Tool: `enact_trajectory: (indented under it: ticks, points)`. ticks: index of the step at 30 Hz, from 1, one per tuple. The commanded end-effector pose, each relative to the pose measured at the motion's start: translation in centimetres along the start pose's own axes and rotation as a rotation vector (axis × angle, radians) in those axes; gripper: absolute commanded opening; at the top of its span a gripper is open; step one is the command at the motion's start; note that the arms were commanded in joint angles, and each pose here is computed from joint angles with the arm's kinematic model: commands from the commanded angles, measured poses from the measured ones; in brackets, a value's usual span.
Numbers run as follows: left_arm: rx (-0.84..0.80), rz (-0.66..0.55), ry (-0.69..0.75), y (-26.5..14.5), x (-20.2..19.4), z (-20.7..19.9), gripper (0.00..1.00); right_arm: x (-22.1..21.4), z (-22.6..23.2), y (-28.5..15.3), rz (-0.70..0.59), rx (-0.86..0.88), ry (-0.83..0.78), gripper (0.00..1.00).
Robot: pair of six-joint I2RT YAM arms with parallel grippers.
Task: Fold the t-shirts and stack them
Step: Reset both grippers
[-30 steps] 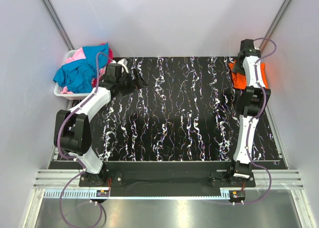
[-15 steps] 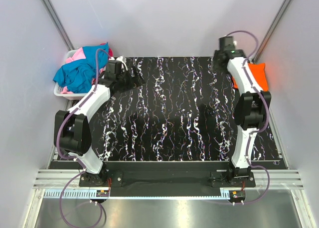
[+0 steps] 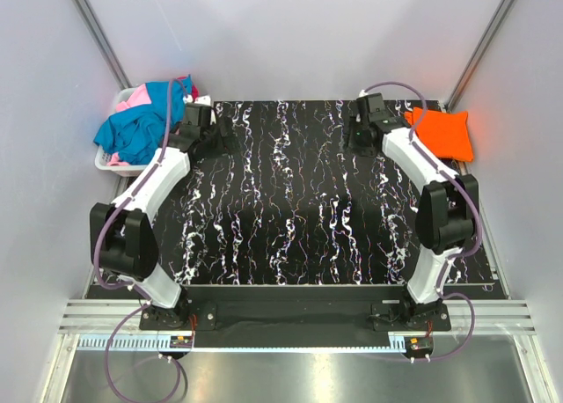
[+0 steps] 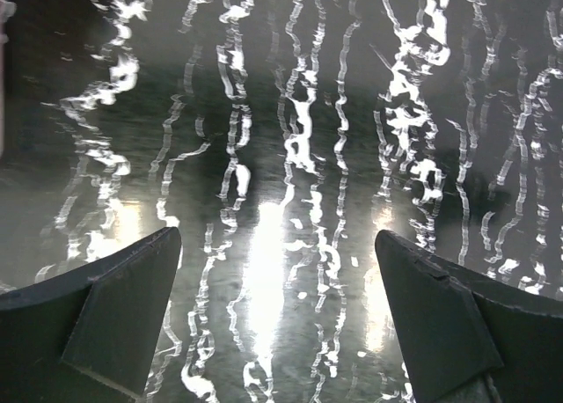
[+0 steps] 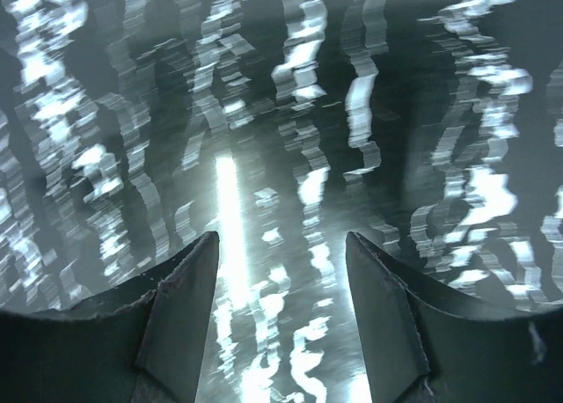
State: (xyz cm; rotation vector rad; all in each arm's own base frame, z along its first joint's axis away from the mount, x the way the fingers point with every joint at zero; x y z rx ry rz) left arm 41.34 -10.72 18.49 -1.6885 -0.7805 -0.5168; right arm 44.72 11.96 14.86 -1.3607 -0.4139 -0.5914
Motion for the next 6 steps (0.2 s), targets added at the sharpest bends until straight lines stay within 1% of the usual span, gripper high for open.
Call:
enact_trajectory:
  ticks: [1,4,6]
  points:
    - [0.064,-0.107,0.058,-2.2,3.4,0.5,0.99,0.8,5.4,-3.4,-0.089,0.151,-0.020,0.66]
    - [0.075,-0.092,0.058,-2.2,3.2,0.6,0.99,-1.0,7.9,-4.3,-0.071,0.189,-0.053,0.67]
    - [0.078,-0.108,0.039,-2.8,3.4,0.7,0.99,-1.9,8.7,-4.6,-0.065,0.191,-0.071,0.66]
Point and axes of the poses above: each gripper's point midway between its finger pads, its own y axis out along the fingers, its own z axis along the line the jaws close on, x = y × z, the point moved 2 cm from there along -y, back along the fingers
